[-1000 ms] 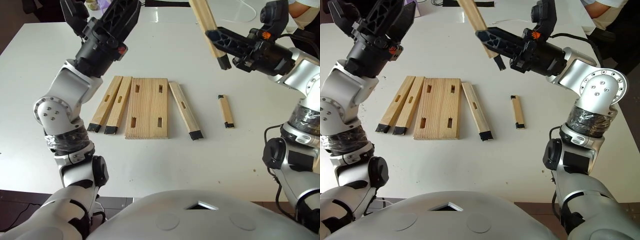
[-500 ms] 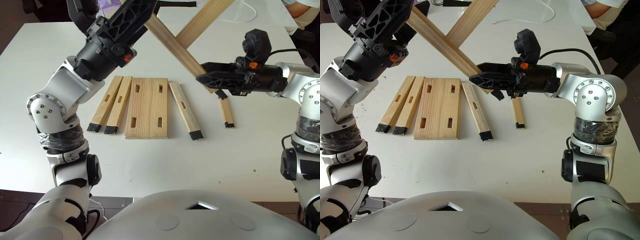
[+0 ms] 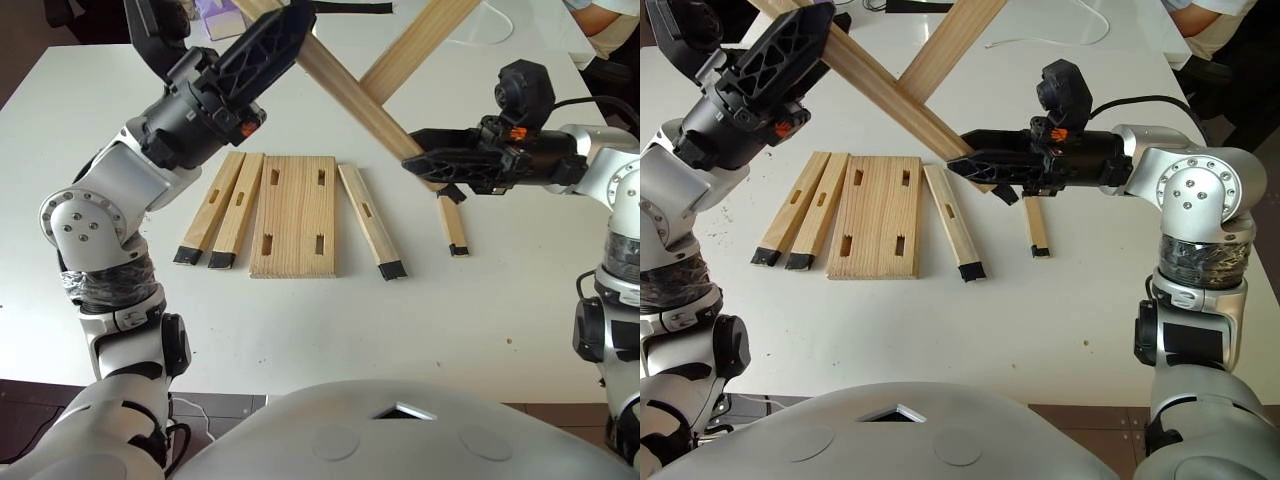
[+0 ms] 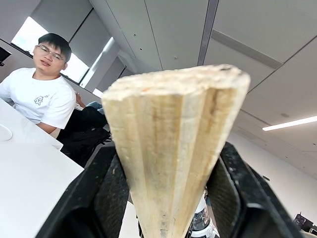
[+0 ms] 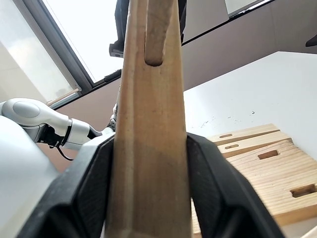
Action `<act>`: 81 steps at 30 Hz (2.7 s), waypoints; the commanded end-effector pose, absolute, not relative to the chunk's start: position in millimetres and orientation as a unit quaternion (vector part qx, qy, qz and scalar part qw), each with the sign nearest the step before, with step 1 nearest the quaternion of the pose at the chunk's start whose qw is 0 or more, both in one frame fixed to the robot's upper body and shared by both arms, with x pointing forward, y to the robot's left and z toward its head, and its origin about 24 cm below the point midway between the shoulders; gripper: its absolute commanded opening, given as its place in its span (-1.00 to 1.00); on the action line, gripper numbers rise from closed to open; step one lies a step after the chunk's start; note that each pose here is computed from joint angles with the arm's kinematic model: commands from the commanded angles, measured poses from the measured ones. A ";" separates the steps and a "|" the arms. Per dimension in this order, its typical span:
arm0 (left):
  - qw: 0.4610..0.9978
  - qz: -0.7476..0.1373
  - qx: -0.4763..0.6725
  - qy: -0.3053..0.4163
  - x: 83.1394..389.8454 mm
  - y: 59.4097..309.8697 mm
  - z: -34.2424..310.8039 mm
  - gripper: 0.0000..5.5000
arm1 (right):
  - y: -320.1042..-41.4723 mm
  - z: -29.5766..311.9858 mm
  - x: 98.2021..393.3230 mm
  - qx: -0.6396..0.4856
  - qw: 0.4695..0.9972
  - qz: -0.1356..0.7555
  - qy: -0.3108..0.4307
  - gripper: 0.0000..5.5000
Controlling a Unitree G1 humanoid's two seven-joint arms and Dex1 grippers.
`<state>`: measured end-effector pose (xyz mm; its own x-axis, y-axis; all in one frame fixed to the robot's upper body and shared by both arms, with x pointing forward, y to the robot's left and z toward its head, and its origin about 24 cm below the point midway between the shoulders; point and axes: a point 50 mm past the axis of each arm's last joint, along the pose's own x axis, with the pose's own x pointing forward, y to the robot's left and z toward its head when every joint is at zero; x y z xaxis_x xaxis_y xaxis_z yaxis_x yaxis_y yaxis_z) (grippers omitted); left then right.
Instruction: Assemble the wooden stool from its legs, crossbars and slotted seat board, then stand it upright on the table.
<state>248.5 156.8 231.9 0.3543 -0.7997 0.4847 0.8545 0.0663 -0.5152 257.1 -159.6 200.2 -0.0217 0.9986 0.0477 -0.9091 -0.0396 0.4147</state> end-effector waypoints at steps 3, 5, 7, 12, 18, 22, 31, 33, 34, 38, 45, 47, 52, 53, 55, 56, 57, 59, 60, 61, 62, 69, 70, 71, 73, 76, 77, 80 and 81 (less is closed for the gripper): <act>0.753 -0.557 -0.348 -0.030 242.4 162.4 221.7 -0.25 | -167.6 199.6 264.4 0.139 0.705 0.685 0.118 -0.24; 0.755 -0.555 -0.348 -0.031 240.6 163.1 219.1 -0.25 | -167.4 197.6 263.8 0.135 0.703 0.689 0.115 -0.24; 0.755 -0.557 -0.345 -0.032 238.8 162.4 217.6 -0.25 | -167.0 195.2 263.0 0.133 0.702 0.690 0.115 -0.24; 0.765 -0.549 -0.334 -0.032 240.4 163.9 214.7 -0.25 | -169.4 191.5 269.8 0.110 0.732 0.665 0.100 -0.11; 0.801 -0.512 -0.309 -0.024 248.7 179.3 205.6 -0.26 | -183.7 191.7 271.8 0.052 0.768 0.635 0.067 0.18; 0.831 -0.478 -0.284 -0.021 247.8 195.5 198.3 -0.26 | -200.9 181.0 269.5 -0.006 0.795 0.603 0.071 0.26; 0.854 -0.520 -0.011 0.005 242.0 256.8 232.8 -0.26 | -226.0 165.2 271.2 -0.012 0.881 0.472 0.014 0.26; 0.840 -0.540 0.040 0.042 243.7 265.1 229.0 -0.26 | -225.8 159.9 265.3 -0.008 0.890 0.455 0.007 0.26; 0.829 -0.553 0.056 0.061 244.2 267.8 226.1 -0.26 | -226.4 157.5 261.8 -0.006 0.895 0.446 0.005 0.26; 0.790 -0.594 0.107 0.108 246.8 270.8 214.7 -0.26 | -226.1 153.3 257.2 0.002 0.906 0.423 0.001 0.26; 0.770 -0.618 0.121 0.106 250.5 267.6 210.1 -0.26 | -217.0 159.4 266.8 0.009 0.897 0.442 -0.008 0.26; 0.766 -0.623 0.120 0.103 248.9 266.9 212.0 -0.26 | -217.8 160.1 266.4 0.011 0.897 0.441 -0.009 0.26; 0.757 -0.634 0.125 0.096 245.5 266.1 223.8 -0.26 | -219.5 157.8 262.3 0.015 0.900 0.435 -0.008 0.26; 0.755 -0.636 0.125 0.095 244.9 266.0 226.1 -0.26 | -219.8 157.5 261.7 0.017 0.901 0.433 -0.008 0.26; 0.752 -0.638 0.131 0.097 245.0 266.0 228.2 -0.26 | -220.5 156.5 260.3 0.021 0.903 0.429 -0.008 0.26; 0.751 -0.640 0.130 0.099 246.0 265.6 228.0 -0.26 | -220.6 155.5 259.8 0.023 0.904 0.426 -0.008 0.26; 0.749 -0.642 0.130 0.103 246.6 265.4 227.0 -0.26 | -220.3 154.4 259.6 0.024 0.906 0.423 -0.008 0.26; 0.742 -0.649 0.129 0.108 246.9 264.0 225.0 -0.26 | -219.7 153.4 259.2 0.031 0.906 0.422 -0.008 0.26; 0.740 -0.651 0.129 0.109 247.1 263.5 224.6 -0.26 | -219.5 153.4 258.9 0.033 0.906 0.422 -0.008 0.26; 0.737 -0.653 0.129 0.114 247.4 263.2 222.4 -0.26 | -219.2 153.1 259.1 0.034 0.906 0.421 -0.008 0.26; 0.735 -0.655 0.128 0.118 247.5 262.9 220.0 -0.26 | -219.2 153.0 259.1 0.035 0.907 0.420 -0.008 0.26; 0.719 -0.671 0.119 0.133 242.1 256.4 205.0 -0.26 | -217.3 154.5 261.5 0.036 0.905 0.424 -0.009 0.26; 0.717 -0.675 0.114 0.131 241.5 254.5 203.4 -0.26 | -216.6 154.4 262.0 0.036 0.904 0.426 -0.009 0.26; 0.716 -0.677 0.111 0.129 240.7 252.5 202.6 -0.26 | -216.0 154.5 262.5 0.036 0.903 0.428 -0.008 0.26; 0.718 -0.677 0.107 0.123 240.4 249.6 200.9 -0.26 | -214.6 154.9 263.9 0.035 0.901 0.433 -0.007 0.26; 0.723 -0.669 0.113 0.129 240.2 251.7 195.5 -0.26 | -213.9 155.6 265.4 0.034 0.899 0.436 -0.005 0.26; 0.724 -0.667 0.118 0.134 239.7 253.4 192.8 -0.26 | -213.9 155.3 265.3 0.034 0.899 0.436 -0.004 0.26; 0.717 -0.666 0.132 0.162 234.1 257.0 181.6 -0.26 | -211.0 153.3 264.8 0.034 0.898 0.438 0.000 0.26; 0.714 -0.664 0.140 0.172 231.7 258.1 175.5 -0.26 | -208.9 152.5 264.6 0.036 0.898 0.439 -0.001 0.26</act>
<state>237.6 253.2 203.5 0.0607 -0.9494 -0.3082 0.9979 0.0507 0.0404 263.6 -214.3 151.4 0.6261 0.7790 0.0341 -0.7792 0.6234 0.0643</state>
